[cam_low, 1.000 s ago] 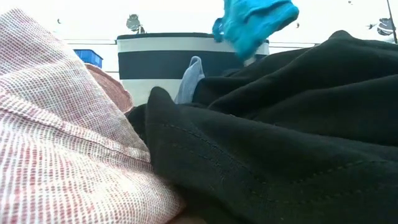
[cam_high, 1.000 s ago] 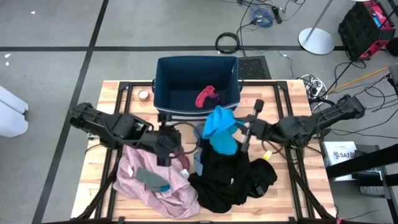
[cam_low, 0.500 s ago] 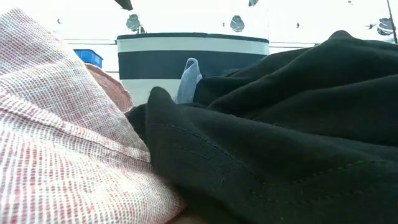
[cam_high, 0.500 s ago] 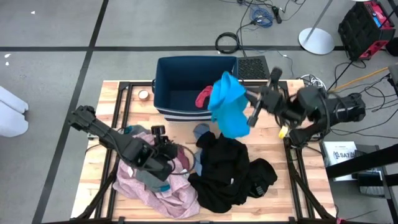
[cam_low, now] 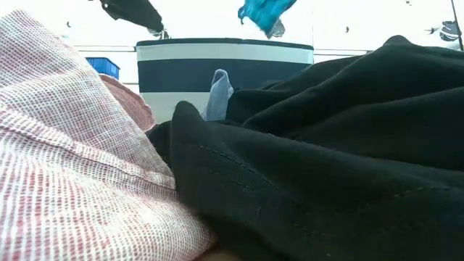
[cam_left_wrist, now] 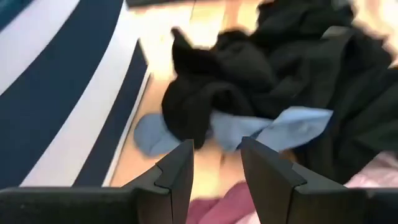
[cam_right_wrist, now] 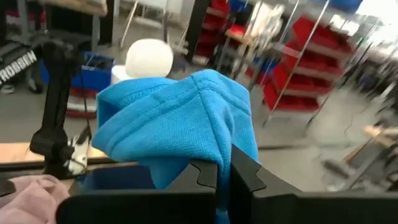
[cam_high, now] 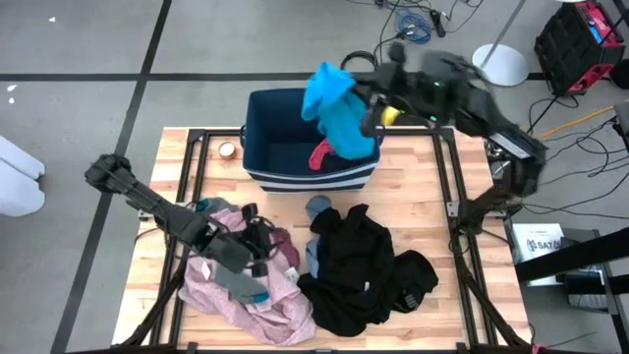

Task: Sort clothes
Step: Put the blue shorts into the blue laundry bin

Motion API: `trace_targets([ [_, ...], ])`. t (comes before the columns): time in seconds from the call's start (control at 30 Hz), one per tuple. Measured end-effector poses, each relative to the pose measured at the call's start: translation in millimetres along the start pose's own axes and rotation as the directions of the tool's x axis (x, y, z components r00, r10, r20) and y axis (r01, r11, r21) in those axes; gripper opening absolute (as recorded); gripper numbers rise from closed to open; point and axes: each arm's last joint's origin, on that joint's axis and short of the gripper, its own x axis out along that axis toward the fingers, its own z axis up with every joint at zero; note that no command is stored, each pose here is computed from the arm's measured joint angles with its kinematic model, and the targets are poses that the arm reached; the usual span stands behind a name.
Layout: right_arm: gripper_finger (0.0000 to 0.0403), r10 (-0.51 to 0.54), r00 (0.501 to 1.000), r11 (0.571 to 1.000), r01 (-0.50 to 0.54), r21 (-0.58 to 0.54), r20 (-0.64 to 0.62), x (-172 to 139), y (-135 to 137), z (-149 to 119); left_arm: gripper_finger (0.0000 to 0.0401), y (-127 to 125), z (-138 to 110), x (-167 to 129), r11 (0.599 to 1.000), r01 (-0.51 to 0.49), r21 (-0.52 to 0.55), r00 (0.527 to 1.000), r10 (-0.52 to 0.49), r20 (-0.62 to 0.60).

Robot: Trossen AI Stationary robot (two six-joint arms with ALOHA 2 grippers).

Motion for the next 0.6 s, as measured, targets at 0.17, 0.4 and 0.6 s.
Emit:
trace_targets([
  [0.17,0.0,0.006,0.996,1.0,-0.004,0.026,-0.087,54.7,-14.8,-26.7,0.0144,7.5,-9.4,1.7,0.999,0.044,-0.021,0.994,-0.042,0.105],
  [0.4,0.0,0.033,0.972,0.996,-0.012,0.091,-0.233,117.6,-30.7,-79.6,0.0144,10.0,-14.9,4.5,0.998,0.06,-0.011,0.993,-0.058,0.106],
  [0.6,0.0,0.039,0.914,0.994,0.005,0.107,-0.404,136.1,-41.9,-116.0,0.0144,10.0,-15.0,4.5,0.998,0.061,-0.005,0.993,-0.06,0.105],
])
